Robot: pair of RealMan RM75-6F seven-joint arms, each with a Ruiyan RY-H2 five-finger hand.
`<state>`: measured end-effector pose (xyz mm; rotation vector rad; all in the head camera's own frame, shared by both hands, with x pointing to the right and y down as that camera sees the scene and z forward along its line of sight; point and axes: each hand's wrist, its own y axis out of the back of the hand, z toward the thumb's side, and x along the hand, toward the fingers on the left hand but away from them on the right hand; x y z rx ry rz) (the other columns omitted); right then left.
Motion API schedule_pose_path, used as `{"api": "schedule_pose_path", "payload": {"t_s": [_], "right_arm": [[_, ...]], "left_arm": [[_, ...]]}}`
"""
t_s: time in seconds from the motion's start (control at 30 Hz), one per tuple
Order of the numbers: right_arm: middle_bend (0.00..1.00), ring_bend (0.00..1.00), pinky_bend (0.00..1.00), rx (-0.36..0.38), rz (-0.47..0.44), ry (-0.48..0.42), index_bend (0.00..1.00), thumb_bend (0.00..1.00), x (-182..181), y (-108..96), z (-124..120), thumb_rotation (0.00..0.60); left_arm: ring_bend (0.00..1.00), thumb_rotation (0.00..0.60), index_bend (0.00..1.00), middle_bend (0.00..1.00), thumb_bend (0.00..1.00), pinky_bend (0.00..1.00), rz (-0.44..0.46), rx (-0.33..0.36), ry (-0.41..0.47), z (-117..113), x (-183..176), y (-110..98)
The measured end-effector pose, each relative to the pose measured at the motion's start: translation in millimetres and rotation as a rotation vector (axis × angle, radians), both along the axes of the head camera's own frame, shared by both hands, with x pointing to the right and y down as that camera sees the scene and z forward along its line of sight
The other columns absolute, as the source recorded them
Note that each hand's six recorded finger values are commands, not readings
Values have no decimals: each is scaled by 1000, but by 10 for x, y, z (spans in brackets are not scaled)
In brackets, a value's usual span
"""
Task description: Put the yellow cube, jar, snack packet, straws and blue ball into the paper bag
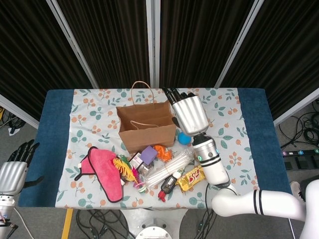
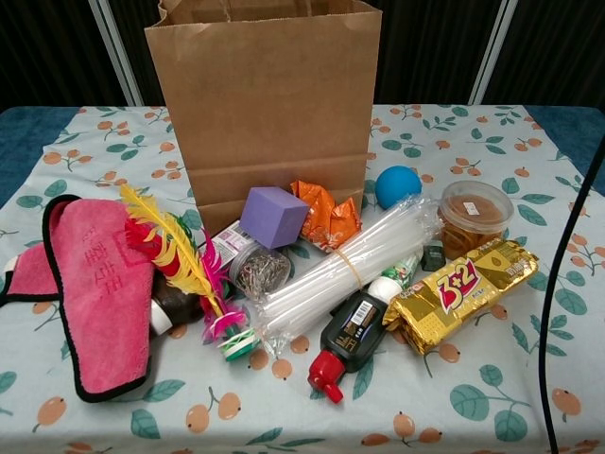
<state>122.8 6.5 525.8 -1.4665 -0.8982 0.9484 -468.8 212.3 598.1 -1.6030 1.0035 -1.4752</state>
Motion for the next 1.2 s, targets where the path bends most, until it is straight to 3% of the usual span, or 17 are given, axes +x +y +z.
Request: {"api": "schedule_pose_path", "payload": {"t_s": [0.2,0.3,0.4,0.63,0.8,1.2], "right_arm": [[367,461,627,-8,8,25,279,0,440,142,-108,600],[367,359,576,-50,2,83,299,0,788,290,-29,600],[365,263,490,-110,-31,100,304,0,1028,491,110,600],[344,201,460,-227,-112,86,307,0,1510,903,510,600],[344,195,459,-296,-71,75,309,0,1779,1081,816,600],[306,173,432,-394,74,63,291,0,1769,995,1197,600]], "left_arm": [[62,600,80,137,94,194,0,-6,2,8,6,33],[62,600,80,137,94,194,-2,-7,3,22,9,34],[62,600,80,137,93,194,1,-6,7,36,34,26],[62,600,80,137,95,194,28,-14,7,60,124,50],[63,600,80,137,94,194,23,-17,5,53,124,69],[62,600,80,137,94,194,9,-26,10,90,63,64]]}}
